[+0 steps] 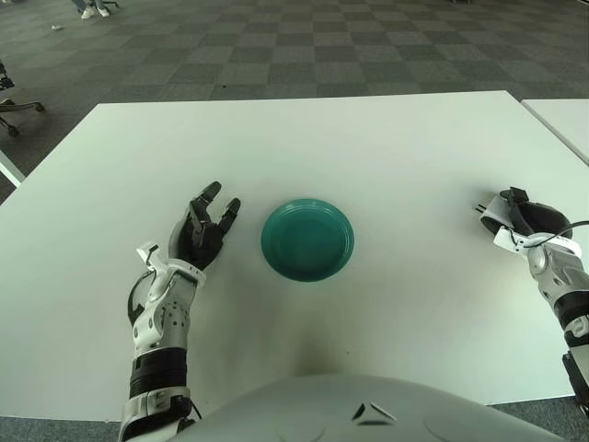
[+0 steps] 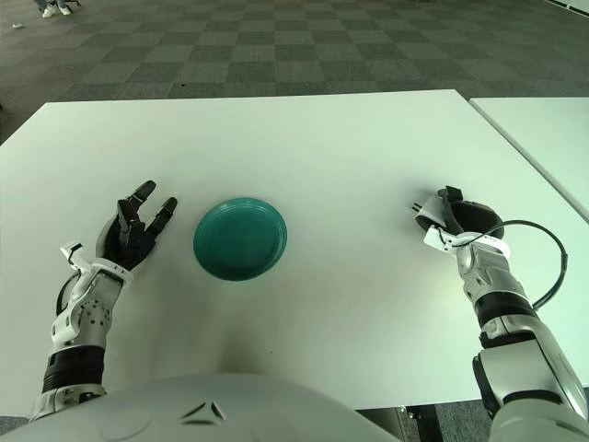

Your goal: Put the charger into the plate.

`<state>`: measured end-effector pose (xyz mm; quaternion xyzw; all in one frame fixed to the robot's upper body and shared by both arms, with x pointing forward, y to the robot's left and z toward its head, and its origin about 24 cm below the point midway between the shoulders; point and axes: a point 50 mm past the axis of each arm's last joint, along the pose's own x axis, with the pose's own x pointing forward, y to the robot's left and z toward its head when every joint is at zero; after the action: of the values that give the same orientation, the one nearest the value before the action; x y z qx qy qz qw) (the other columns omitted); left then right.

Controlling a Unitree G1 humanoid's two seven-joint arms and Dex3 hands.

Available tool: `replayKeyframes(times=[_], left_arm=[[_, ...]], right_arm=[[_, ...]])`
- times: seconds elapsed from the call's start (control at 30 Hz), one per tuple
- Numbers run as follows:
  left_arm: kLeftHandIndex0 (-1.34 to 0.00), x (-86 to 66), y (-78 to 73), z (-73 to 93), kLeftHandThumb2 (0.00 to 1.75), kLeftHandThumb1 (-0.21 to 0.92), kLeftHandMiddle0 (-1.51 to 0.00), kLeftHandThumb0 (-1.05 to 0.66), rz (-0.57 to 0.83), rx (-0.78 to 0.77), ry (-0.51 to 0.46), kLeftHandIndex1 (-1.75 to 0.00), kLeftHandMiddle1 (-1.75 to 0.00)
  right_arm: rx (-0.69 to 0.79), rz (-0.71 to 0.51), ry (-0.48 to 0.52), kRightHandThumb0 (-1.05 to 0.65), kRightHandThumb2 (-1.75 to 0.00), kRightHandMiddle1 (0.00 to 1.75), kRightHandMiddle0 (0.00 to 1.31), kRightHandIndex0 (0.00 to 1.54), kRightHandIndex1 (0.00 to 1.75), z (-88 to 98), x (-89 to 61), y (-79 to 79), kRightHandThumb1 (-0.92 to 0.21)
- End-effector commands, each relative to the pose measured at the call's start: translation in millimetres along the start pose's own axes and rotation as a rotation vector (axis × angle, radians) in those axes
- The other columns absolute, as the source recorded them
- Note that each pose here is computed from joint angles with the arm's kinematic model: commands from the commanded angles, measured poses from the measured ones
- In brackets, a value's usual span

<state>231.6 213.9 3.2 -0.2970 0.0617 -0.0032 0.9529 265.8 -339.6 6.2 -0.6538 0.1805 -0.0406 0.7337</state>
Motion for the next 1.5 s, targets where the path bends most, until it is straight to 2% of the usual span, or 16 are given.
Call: replayKeyframes(times=[0.0, 0.07, 0.13, 0.23, 0.33, 0.6, 0.8, 0.87, 0.93, 1.07, 1.2, 1.3, 1.43, 1.47], left_arm=[[0.00, -6.7, 7.8, -8.0, 0.90, 0.92, -0.43, -0.78, 0.038, -0.002, 0.052, -0.80, 0.00], [0.00, -6.8, 7.9, -7.3, 0.90, 0.92, -0.43, -0.78, 0.038, -0.002, 0.052, -0.80, 0.00], [0.00, -6.8, 7.9, -7.0, 0.90, 0.92, -0.43, -0.78, 0.038, -0.002, 0.052, -0.80, 0.00], [0.00, -6.7, 8.2, -6.3, 0.90, 0.92, -0.43, -0.78, 0.038, -0.001, 0.051, -0.80, 0.00], [0.00, -6.0, 8.4, -5.1, 0.90, 0.92, -0.43, -0.78, 0.038, -0.001, 0.051, -0.80, 0.00], [0.00, -5.5, 8.9, -4.4, 0.90, 0.92, -0.43, -0.78, 0.038, -0.001, 0.052, -0.80, 0.00], [0.00, -4.6, 8.6, -3.9, 0.90, 0.92, -0.43, -0.78, 0.038, -0.001, 0.052, -0.80, 0.00], [0.00, -4.3, 8.4, -4.0, 0.90, 0.92, -0.43, -0.78, 0.038, -0.001, 0.052, -0.80, 0.00], [0.00, -3.9, 8.1, -4.1, 0.90, 0.92, -0.43, -0.78, 0.038, -0.001, 0.052, -0.80, 0.00], [0.00, -3.8, 7.7, -4.3, 0.90, 0.92, -0.43, -0.78, 0.038, -0.002, 0.052, -0.80, 0.00], [0.00, -4.0, 7.0, -5.5, 0.90, 0.92, -0.43, -0.78, 0.037, -0.002, 0.053, -0.80, 0.00], [0.00, -3.9, 6.4, -5.6, 0.90, 0.92, -0.43, -0.78, 0.037, -0.002, 0.053, -0.80, 0.00], [0.00, -3.9, 5.3, -6.8, 0.90, 0.92, -0.43, -0.78, 0.037, -0.003, 0.053, -0.80, 0.00], [0.00, -4.0, 5.1, -7.1, 0.90, 0.92, -0.43, -0.78, 0.037, -0.003, 0.053, -0.80, 0.00]], right_arm=[[0.071, 0.326, 0.062, -0.97, -0.67, 1.06, 0.00, 0.46, 0.22, -7.3, -47.7, 82.0, -0.92], [0.138, 0.333, 0.092, -0.97, -0.65, 1.17, 0.00, 0.37, 0.57, -10.3, -59.1, 88.6, -0.92], [0.178, 0.340, 0.115, -0.95, -0.61, 1.33, 0.00, 0.31, 1.12, -10.4, -62.5, 91.0, -0.92], [0.205, 0.345, 0.132, -0.92, -0.57, 1.47, 0.01, 0.32, 1.50, -7.3, -59.5, 90.7, -0.92], [0.226, 0.334, 0.152, -0.86, -0.55, 1.60, 0.04, 0.39, 1.66, 0.5, -56.2, 93.2, -0.92], [0.263, 0.281, 0.242, -0.78, -0.54, 1.73, 0.12, 0.57, 1.74, 6.3, -54.3, 96.2, -0.92], [0.280, 0.227, 0.248, -0.75, -0.54, 1.74, 0.24, 0.71, 1.75, 10.8, -56.0, 94.1, -0.92], [0.286, 0.207, 0.249, -0.72, -0.54, 1.75, 0.33, 0.75, 1.75, 11.7, -54.5, 92.8, -0.92], [0.288, 0.197, 0.252, -0.65, -0.52, 1.75, 0.50, 0.81, 1.75, 12.4, -52.2, 91.8, -0.92], [0.286, 0.173, 0.264, -0.55, -0.51, 1.75, 0.66, 0.89, 1.75, 9.8, -47.1, 91.9, -0.92], [0.271, 0.140, 0.262, -0.49, -0.51, 1.75, 0.74, 0.93, 1.75, 8.4, -49.0, 94.0, -0.92], [0.258, 0.103, 0.262, -0.45, -0.58, 1.75, 0.79, 0.97, 1.75, 8.0, -50.8, 96.7, -0.89], [0.233, 0.045, 0.250, -0.42, -0.63, 1.75, 0.82, 0.97, 1.75, 7.9, -50.4, 94.7, -0.87], [0.227, 0.018, 0.235, -0.42, -0.63, 1.75, 0.82, 0.97, 1.75, 11.3, -45.4, 88.3, -0.87]])
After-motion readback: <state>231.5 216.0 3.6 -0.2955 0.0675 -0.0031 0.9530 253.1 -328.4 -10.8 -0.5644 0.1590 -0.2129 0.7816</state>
